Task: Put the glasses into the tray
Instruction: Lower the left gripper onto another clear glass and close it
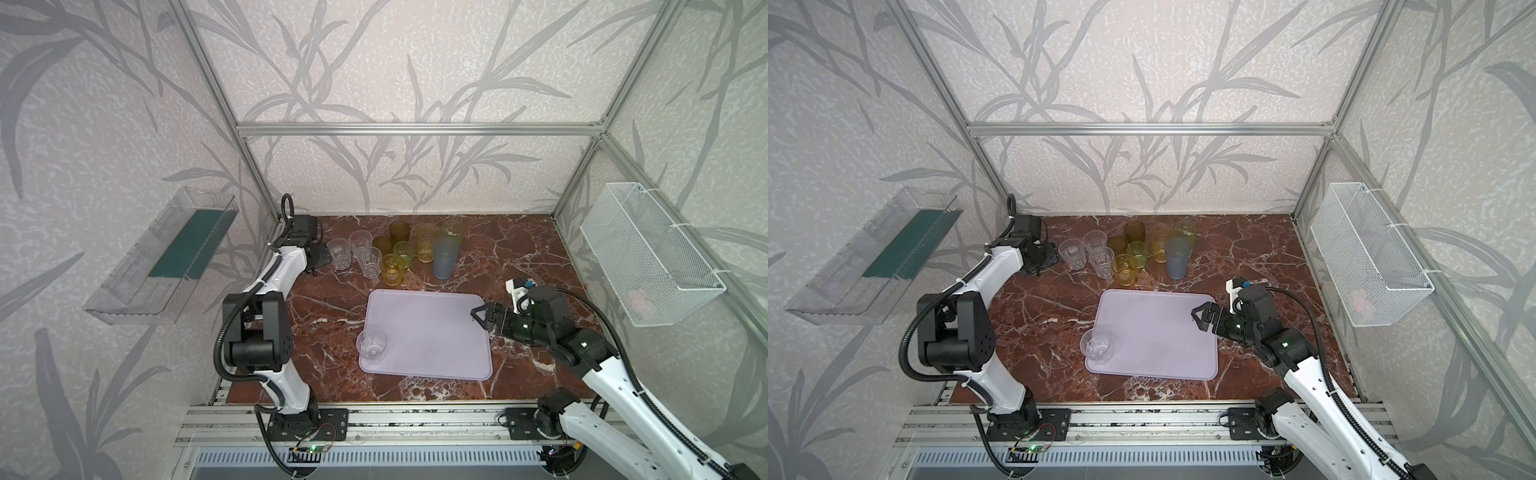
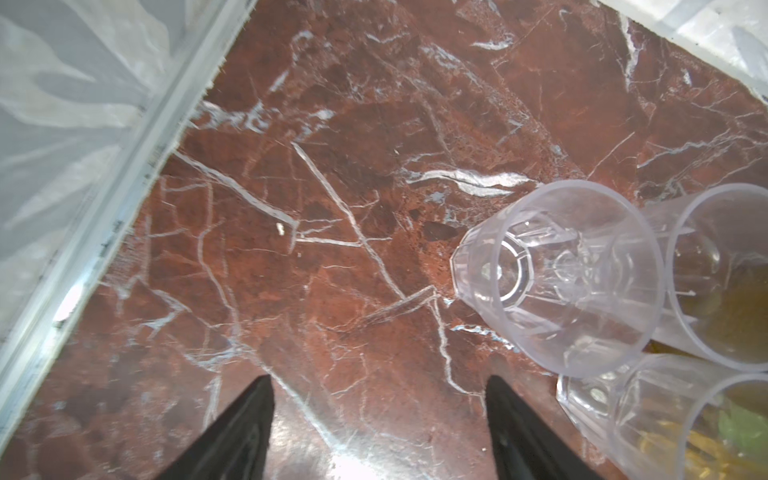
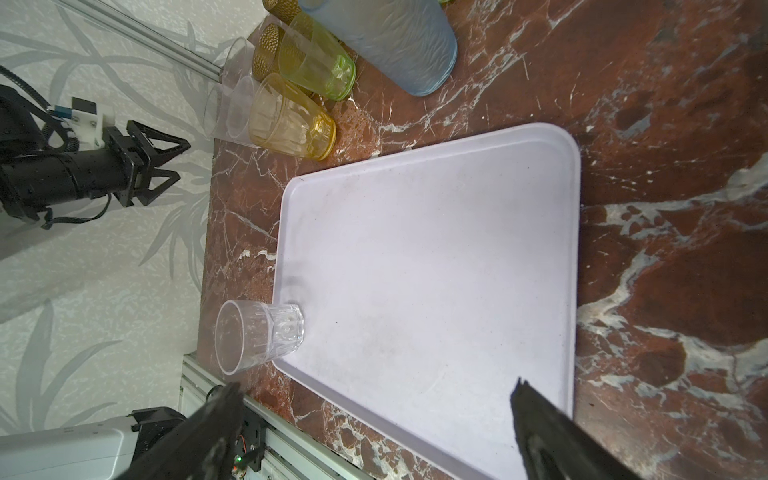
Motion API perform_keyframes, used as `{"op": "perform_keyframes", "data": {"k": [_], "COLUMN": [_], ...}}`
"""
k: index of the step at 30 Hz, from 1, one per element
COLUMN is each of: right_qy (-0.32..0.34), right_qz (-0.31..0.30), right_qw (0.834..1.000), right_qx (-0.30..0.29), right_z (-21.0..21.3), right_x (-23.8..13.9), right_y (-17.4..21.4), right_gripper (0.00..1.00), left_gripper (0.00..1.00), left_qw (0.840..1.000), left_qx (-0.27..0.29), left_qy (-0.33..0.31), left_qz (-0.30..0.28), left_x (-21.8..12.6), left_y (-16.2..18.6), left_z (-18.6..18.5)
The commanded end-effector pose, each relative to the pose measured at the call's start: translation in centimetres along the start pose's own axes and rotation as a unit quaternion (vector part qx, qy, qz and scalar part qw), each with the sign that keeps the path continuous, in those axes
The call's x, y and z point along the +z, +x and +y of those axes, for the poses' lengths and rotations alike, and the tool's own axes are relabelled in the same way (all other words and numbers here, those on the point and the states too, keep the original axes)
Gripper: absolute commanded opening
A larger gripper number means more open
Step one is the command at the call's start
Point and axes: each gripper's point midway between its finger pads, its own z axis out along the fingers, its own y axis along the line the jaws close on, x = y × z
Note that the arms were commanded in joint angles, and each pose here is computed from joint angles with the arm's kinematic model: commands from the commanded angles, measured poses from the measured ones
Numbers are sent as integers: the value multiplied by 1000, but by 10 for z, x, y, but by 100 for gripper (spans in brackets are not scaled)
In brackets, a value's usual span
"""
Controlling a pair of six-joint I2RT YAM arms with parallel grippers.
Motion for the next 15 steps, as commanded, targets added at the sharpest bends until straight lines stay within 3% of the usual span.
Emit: {"op": "perform_keyframes", "data": {"k": [1, 15], "right_qy": [-6, -2], "right_qz": [-6, 4], "right_qw": [1000, 1000], "right_qx": [3, 7], "right_z": [2, -1], "right_x": [-3, 2], "right_y": [-2, 1], "right_gripper": [99, 99], "left_gripper": [72, 62], "left_qw": [999, 999], "left_qx": [10, 10], "left_qy": [33, 48], "left_qz": [9, 11], "left_x": [3, 9], "left_y": [-6, -14], "left_z": [-16, -26]}}
